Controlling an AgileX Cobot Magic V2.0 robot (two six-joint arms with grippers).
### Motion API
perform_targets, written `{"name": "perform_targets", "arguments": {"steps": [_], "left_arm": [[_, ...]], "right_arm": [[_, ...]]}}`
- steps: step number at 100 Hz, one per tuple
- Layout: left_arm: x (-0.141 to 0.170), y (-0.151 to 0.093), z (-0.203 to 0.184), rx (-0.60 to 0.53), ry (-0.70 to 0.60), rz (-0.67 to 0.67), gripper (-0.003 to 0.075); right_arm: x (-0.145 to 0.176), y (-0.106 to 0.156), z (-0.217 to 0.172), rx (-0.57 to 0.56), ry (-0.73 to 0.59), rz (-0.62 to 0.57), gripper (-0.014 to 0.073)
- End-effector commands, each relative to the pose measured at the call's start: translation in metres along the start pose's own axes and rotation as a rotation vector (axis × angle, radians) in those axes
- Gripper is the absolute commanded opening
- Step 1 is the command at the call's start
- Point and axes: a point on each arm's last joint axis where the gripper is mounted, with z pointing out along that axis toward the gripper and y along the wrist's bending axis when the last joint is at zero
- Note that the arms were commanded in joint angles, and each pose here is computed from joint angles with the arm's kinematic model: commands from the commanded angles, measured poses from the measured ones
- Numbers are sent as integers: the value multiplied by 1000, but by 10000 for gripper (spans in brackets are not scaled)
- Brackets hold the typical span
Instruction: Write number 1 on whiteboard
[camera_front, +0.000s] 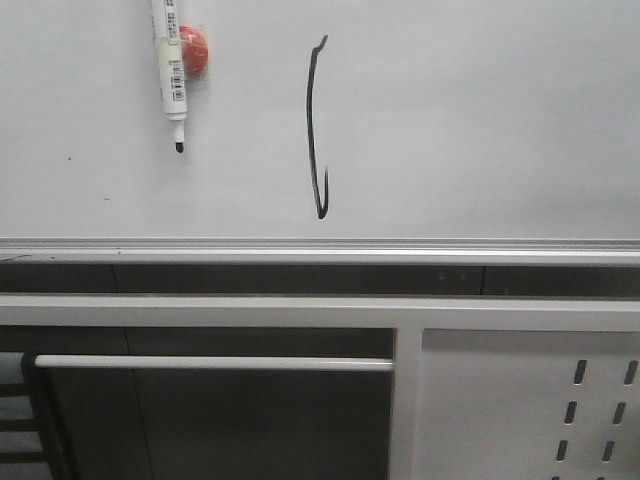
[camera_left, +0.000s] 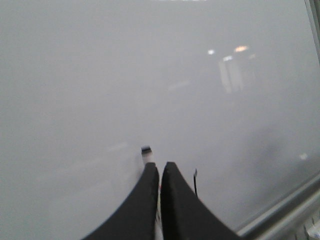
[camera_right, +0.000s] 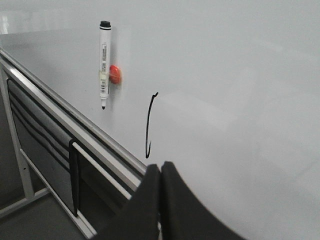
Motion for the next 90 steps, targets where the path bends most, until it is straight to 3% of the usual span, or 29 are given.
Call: {"name": "perform_targets", "arguments": {"steps": [1,15,39,67,90], "left_arm": [[8,2,1,-67,76,-90,-18],[41,2,-1,-185,188,-113,-18],[80,2,-6,-296,202,-156,-18],[104,2,-17,-412,483,-176,-18],[104,5,-18,-484,474,-212,-18]], "right_arm": [[-9,2,-1,-22,-33,-6,-70],[-9,2,-1,-22,-33,-6,-70],[-9,2,-1,-22,-33,-6,-70],[-9,2,-1,-22,-33,-6,-70],[-9,2,-1,-22,-33,-6,-70]]}}
